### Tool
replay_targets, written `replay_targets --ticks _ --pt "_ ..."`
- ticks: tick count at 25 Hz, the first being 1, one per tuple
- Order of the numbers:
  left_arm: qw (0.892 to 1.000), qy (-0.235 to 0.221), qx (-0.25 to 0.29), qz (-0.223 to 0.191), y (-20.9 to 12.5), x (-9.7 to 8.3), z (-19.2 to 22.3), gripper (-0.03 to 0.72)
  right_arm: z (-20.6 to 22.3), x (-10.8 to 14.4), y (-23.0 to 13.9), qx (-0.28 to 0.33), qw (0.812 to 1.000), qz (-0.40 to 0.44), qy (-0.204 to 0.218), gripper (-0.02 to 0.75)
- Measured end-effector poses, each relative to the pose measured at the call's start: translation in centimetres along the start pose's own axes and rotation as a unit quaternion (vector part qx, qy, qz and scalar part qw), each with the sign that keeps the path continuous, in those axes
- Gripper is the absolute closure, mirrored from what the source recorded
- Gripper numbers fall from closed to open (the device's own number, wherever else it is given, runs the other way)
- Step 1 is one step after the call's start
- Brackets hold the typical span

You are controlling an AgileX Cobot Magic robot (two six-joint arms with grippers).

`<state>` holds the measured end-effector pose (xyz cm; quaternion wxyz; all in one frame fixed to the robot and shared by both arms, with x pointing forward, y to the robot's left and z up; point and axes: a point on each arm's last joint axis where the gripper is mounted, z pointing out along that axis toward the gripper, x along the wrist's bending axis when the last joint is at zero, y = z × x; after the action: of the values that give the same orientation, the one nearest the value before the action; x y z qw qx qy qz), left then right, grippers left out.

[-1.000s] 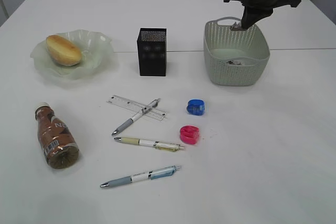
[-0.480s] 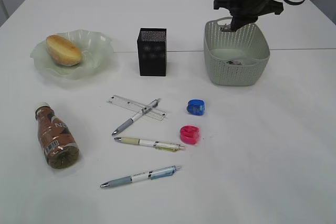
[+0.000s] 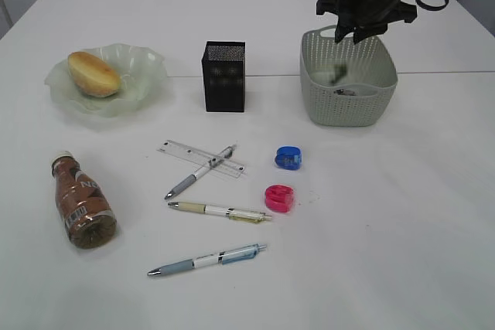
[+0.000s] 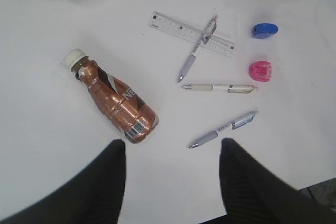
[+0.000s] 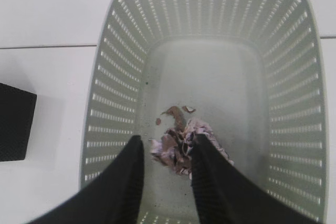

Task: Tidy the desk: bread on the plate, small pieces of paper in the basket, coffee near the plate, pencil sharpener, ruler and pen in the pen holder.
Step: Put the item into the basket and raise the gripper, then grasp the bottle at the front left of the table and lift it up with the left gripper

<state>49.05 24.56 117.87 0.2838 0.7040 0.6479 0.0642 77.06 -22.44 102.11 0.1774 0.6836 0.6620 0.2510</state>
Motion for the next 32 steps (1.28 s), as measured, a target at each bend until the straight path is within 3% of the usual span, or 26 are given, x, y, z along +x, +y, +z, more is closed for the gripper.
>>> replay_targets --ticks 2,6,13,24,32 --pt "1.0 0.0 0.0 0.0 0.0 0.0 0.0 0.272 0.0 0.0 0.1 -0.006 1.0 0.001 0.001 0.405" --pt "1.0 0.0 0.0 0.0 0.0 0.0 0.0 0.272 0.0 0.0 0.2 -0.009 1.0 0.001 0.002 0.347" --pt "1.0 0.0 0.0 -0.004 0.0 0.0 0.0 0.272 -1.8 0.0 -0.4 0.068 0.998 0.001 -0.01 0.341" --pt "1.0 -0.001 0.0 -0.022 0.0 0.0 0.0 0.272 -7.4 0.4 0.8 0.038 0.999 -0.02 0.006 0.34" --pt "1.0 -0.001 0.0 -0.026 0.0 0.0 0.0 0.272 -13.5 -0.6 -3.6 0.098 0.994 -0.047 -0.017 0.341"
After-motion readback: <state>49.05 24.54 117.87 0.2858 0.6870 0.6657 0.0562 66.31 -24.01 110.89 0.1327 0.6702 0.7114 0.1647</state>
